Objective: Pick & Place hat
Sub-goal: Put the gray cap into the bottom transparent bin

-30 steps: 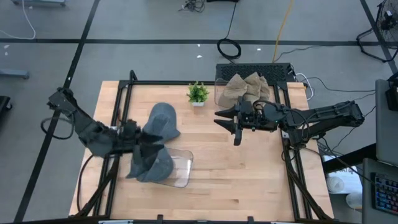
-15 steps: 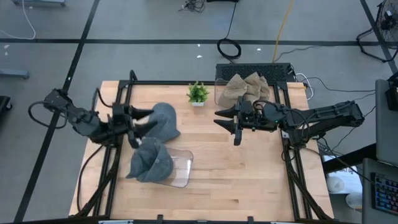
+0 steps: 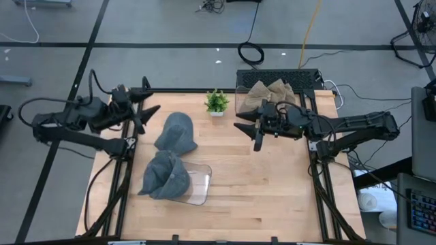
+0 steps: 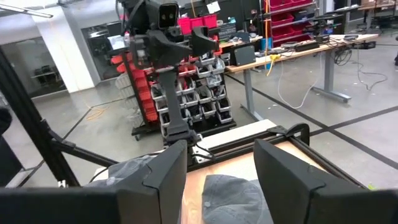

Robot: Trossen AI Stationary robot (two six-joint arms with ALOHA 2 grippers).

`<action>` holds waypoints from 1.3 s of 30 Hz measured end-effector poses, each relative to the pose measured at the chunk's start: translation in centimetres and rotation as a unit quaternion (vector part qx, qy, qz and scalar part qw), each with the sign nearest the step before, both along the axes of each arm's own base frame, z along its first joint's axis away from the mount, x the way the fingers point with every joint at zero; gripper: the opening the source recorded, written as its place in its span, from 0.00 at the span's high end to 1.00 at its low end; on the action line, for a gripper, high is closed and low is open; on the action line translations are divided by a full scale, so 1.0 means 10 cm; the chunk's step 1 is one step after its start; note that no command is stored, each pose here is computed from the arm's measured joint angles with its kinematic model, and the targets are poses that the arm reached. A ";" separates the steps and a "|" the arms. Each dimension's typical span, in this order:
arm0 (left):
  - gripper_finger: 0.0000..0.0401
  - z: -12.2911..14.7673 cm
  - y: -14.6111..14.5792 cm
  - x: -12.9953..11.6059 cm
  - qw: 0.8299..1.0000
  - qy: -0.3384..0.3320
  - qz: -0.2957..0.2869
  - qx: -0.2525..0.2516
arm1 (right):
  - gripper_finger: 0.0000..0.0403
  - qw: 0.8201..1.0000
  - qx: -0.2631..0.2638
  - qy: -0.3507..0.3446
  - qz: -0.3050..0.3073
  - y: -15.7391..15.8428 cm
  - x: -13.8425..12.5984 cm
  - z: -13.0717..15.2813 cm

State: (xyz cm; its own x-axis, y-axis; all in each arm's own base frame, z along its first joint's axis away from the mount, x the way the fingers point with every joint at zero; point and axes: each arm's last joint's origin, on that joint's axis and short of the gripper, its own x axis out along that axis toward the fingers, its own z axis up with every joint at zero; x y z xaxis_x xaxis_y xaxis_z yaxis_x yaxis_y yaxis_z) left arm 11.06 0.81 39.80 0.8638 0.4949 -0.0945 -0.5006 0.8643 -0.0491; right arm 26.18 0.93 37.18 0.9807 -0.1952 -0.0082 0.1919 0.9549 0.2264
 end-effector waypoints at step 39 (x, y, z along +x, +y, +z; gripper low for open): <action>0.26 -1.05 2.17 0.39 0.961 0.248 0.042 -0.110 | 0.55 1.000 -0.002 0.001 -0.001 -0.01 0.00 0.00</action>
